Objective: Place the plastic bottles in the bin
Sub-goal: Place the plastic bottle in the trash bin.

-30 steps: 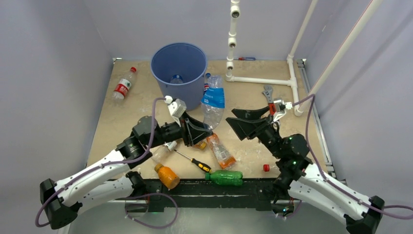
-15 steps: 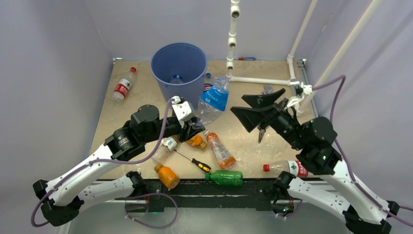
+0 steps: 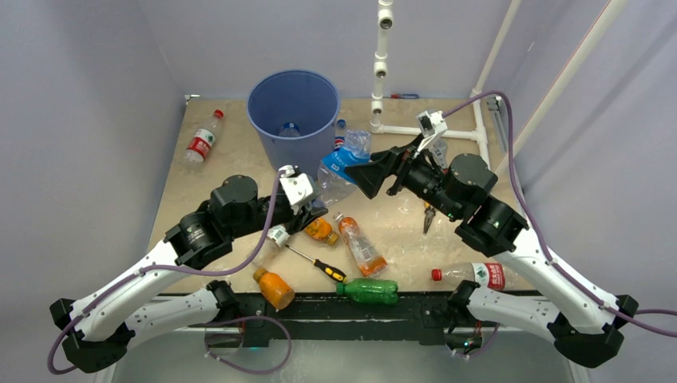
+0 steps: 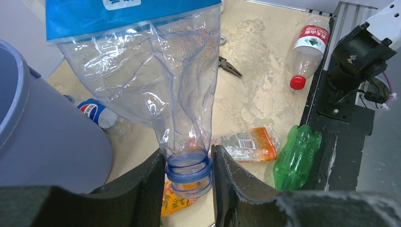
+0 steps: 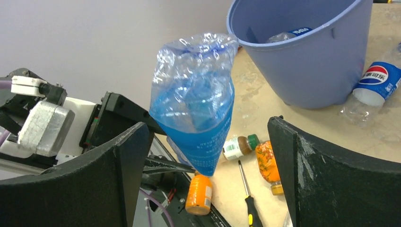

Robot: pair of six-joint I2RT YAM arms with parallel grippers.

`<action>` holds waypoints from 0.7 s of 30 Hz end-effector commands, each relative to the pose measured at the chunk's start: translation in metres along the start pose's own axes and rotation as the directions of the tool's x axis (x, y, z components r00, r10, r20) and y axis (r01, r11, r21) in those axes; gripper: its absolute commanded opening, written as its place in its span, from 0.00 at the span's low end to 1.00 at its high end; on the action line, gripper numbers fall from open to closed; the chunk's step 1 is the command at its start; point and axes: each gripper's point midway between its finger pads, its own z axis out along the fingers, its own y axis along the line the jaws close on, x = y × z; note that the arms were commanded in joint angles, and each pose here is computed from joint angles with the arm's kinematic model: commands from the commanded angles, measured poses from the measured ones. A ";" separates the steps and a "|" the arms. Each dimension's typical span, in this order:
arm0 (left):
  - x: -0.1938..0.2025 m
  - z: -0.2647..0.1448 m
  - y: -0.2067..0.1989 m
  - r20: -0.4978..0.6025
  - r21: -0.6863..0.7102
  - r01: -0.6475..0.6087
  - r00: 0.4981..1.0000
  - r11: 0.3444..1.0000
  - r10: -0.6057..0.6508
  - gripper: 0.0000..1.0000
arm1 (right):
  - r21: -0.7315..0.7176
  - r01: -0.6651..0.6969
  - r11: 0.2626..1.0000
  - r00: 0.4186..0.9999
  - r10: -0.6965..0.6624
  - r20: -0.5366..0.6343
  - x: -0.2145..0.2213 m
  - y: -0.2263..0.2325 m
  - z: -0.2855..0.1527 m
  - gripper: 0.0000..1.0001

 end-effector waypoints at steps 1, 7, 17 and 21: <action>-0.022 -0.006 0.003 0.063 -0.016 -0.026 0.998 1.000 0.027 0.00 | -0.056 0.018 0.998 0.995 -0.012 0.102 -0.041 0.023 0.002 0.99; -0.026 -0.007 0.003 0.076 -0.012 -0.028 0.997 1.000 0.029 0.00 | -0.090 0.013 0.996 0.998 -0.008 0.061 -0.039 0.031 0.024 0.95; -0.040 -0.018 0.006 0.137 -0.040 -0.031 0.990 0.999 0.036 0.00 | -0.102 -0.004 0.995 1.000 0.004 0.001 -0.021 0.028 0.031 0.56; -0.047 -0.022 0.012 0.165 -0.074 -0.006 0.986 0.997 0.018 0.32 | -0.142 0.005 0.990 0.995 0.009 0.101 -0.041 0.036 0.013 0.35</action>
